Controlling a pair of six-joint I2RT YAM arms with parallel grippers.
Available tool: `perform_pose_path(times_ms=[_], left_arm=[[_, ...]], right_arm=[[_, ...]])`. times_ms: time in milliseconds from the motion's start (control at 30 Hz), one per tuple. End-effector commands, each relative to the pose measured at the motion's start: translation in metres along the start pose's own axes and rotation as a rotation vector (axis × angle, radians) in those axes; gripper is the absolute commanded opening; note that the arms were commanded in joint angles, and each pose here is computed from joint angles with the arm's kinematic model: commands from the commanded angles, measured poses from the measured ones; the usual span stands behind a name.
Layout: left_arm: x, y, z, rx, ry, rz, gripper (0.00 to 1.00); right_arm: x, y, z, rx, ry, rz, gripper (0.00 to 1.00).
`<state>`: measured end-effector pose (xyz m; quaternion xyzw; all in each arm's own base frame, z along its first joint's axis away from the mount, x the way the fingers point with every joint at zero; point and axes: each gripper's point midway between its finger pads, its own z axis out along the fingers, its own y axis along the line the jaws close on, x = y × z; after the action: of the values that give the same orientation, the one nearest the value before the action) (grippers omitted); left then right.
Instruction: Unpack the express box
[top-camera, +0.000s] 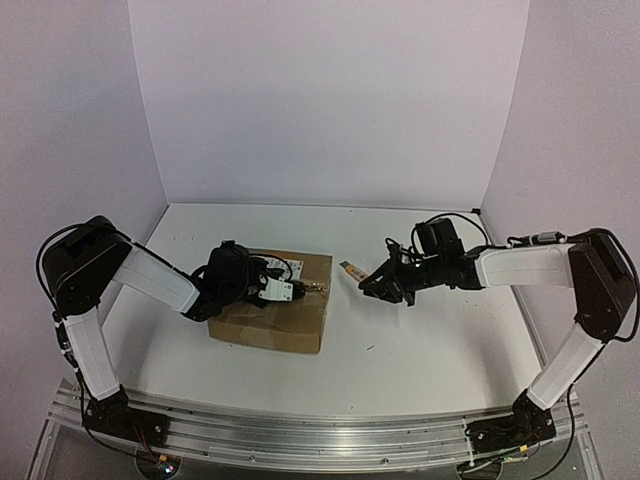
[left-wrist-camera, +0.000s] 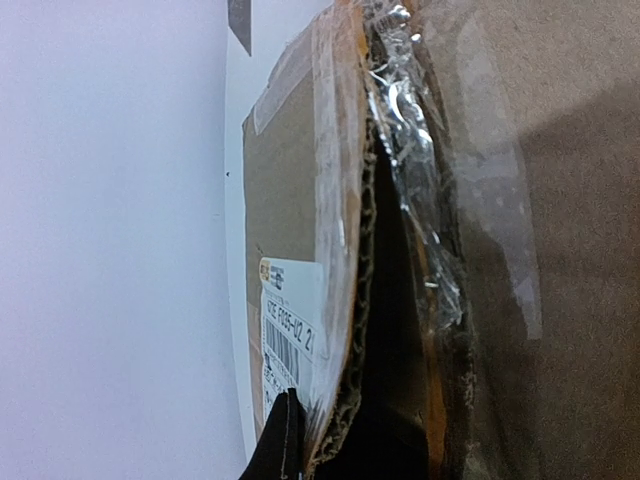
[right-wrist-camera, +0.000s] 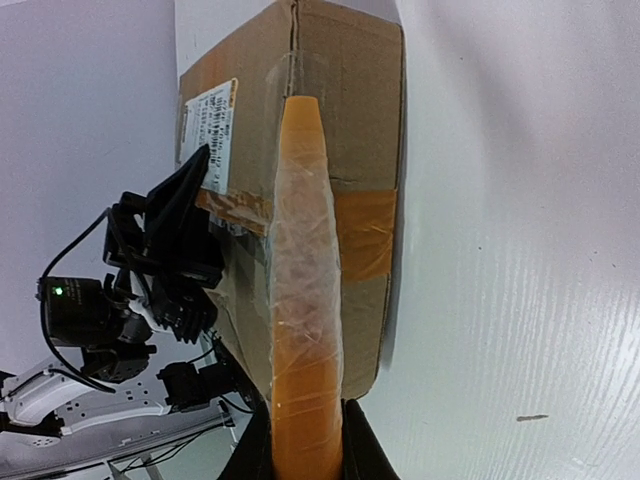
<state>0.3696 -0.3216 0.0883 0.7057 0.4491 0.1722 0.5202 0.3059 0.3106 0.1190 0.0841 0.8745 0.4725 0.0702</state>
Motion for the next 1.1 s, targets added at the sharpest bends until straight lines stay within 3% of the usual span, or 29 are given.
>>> perform_pose_path(times_ms=[0,233,700,1067], left_arm=[[-0.008,-0.013,-0.005,0.045,-0.057,-0.017,0.0],[-0.007,-0.021,-0.004,0.068,-0.059,-0.023,0.0],[-0.008,-0.026,-0.005,0.085,-0.068,-0.021,0.0],[-0.009,-0.024,-0.004,0.081,-0.072,-0.018,0.0]], right_arm=[[-0.007,0.032,0.005,-0.141,-0.002,-0.037,0.0],[-0.006,0.027,0.022,-0.144,0.02,-0.015,0.0],[-0.014,0.008,0.012,-0.077,-0.099,0.025,0.0],[-0.01,0.019,0.02,-0.122,-0.033,0.011,0.0]])
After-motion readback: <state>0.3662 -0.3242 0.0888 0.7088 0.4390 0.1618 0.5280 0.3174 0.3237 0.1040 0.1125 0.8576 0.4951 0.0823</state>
